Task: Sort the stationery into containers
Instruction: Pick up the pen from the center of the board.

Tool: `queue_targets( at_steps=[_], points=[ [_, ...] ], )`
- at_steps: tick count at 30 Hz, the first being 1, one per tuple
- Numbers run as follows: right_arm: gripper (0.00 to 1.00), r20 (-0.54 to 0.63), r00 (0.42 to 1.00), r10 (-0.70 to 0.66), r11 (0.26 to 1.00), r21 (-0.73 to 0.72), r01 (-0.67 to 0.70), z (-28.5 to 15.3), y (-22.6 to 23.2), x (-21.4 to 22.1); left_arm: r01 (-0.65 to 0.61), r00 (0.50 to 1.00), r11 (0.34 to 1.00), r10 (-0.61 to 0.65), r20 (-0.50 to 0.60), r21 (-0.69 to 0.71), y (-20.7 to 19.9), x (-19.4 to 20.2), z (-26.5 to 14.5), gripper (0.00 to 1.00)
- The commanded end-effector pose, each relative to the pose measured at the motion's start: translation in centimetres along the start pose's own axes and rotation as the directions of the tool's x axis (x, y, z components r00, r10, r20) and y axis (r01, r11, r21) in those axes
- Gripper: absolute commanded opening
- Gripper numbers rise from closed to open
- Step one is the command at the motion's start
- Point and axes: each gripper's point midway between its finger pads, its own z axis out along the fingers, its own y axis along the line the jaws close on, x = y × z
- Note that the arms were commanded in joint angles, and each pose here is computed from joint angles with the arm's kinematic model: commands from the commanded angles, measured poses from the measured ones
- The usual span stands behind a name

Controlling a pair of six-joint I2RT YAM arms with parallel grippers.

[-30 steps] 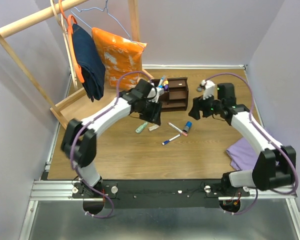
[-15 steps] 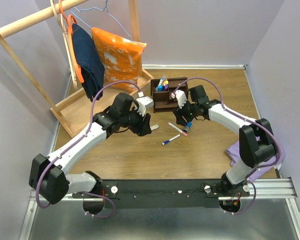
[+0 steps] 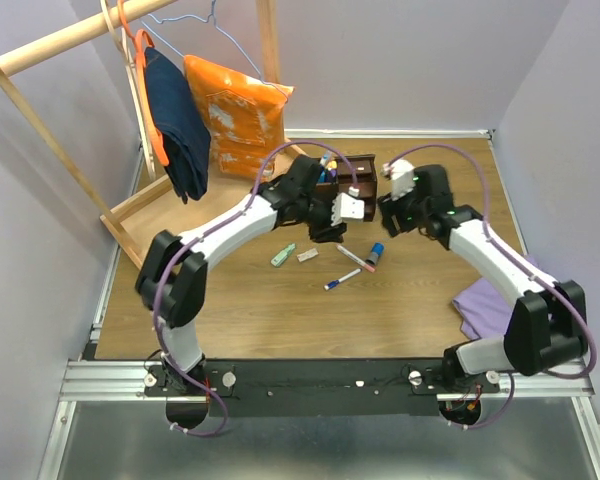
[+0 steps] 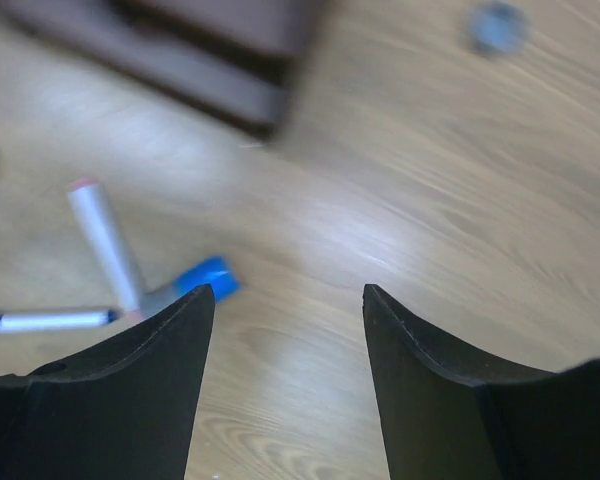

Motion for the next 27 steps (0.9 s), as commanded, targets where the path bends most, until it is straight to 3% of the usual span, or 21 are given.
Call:
queue_targets(
  at_steps=[1,6,12,27],
  points=[
    [0.69,0.073,0.94,0.333,0.894,0.291,-0.34,-4.2,-9.4,1.4,-0.159,0.987,0.965,0.153,0.044,0.207,-1.7,-1.3,4.0,0.49],
    [0.7,0.132,0.867,0.48,0.82,0.284,-0.497,-6.2,-11.3,3.0,-0.199,0.978,0.913,0.208,0.015,0.355,-3.1,-0.4,7.9,0.49],
    [0.72,0.164,0.854,0.494,0.809,0.274,-0.52,-7.6,-11.0,3.4,-0.17,0.977,0.877,0.211,-0.041,0.45,-4.4,1.4,9.9,0.46],
    [0.72,0.173,0.846,0.504,0.816,0.227,-0.532,-6.9,-10.8,3.1,-0.075,0.973,0.89,0.165,-0.164,0.449,-3.5,4.7,12.1,0.43]
  ],
)
